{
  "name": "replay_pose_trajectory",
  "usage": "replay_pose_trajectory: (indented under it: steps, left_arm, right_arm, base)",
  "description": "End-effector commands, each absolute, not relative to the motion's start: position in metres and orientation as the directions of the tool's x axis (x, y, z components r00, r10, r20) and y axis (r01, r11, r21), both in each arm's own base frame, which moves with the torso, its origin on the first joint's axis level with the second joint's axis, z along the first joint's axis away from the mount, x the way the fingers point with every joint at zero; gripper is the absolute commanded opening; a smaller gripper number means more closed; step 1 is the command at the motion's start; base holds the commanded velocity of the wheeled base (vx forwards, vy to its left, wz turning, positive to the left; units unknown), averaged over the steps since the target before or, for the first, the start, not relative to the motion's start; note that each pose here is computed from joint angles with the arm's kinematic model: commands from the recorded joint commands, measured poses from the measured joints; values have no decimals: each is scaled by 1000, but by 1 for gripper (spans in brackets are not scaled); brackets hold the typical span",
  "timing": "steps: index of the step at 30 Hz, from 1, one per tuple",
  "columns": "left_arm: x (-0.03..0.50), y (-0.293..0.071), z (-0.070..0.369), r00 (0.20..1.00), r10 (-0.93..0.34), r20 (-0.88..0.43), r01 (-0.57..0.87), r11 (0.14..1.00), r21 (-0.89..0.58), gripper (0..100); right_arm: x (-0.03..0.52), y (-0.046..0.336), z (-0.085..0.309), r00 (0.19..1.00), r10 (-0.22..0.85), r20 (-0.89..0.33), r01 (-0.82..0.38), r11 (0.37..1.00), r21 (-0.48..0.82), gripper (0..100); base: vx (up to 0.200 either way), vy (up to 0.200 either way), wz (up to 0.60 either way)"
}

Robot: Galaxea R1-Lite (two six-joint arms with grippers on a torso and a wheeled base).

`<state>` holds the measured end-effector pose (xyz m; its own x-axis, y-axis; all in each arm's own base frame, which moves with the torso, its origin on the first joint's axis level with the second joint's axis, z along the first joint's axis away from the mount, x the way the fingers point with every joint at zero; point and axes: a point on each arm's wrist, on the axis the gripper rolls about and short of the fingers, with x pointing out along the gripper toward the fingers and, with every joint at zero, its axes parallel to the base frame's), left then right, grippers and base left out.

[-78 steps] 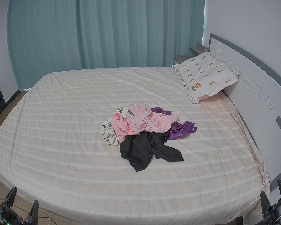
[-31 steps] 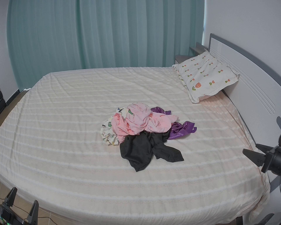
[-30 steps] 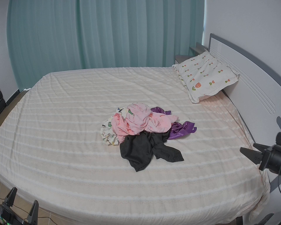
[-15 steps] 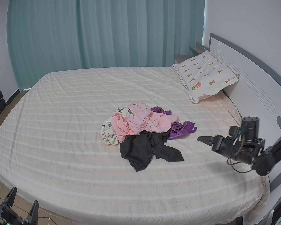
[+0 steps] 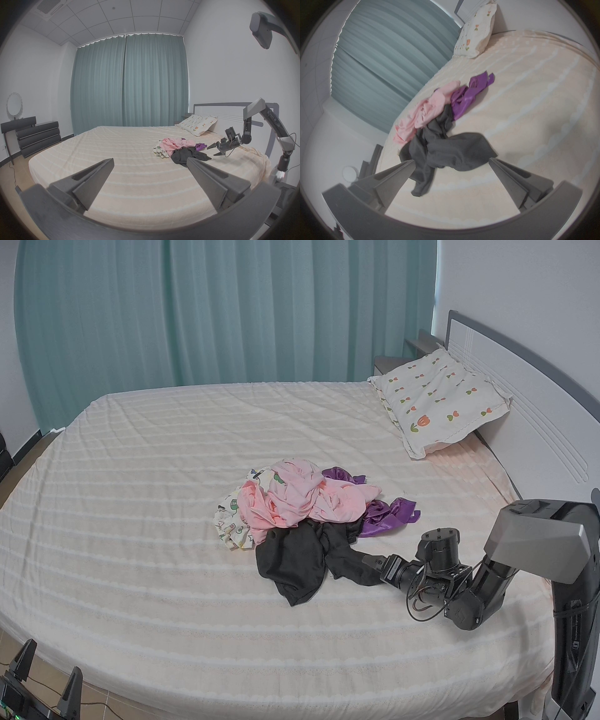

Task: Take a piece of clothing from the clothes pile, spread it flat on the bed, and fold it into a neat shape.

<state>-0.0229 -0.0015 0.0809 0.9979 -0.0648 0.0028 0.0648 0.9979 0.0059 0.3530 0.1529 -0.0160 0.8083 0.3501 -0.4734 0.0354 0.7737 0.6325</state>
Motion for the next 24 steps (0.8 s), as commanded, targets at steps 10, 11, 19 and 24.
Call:
replay_pose_trajectory:
  steps: [10,11,19,24]
  left_arm:
    - [-22,-2,76,998,-64,-5,64,998,6,100]
    - [-22,-2,76,998,-64,-5,64,998,6,100]
    - [-22,-2,76,998,-64,-6,64,998,6,100]
    - [-22,-2,76,998,-64,-5,64,998,6,100]
  right_arm:
    - [384,191,-62,831,293,-474,-140,933,331,100]
    - [387,193,-63,837,291,-463,-150,937,317,100]
    - [390,202,-66,833,309,-459,-176,934,310,100]
    - [397,205,-69,852,300,-428,-195,942,272,100]
  base:
    - [0,0,0]
    - [0,0,0]
    - [0,0,0]
    - [0,0,0]
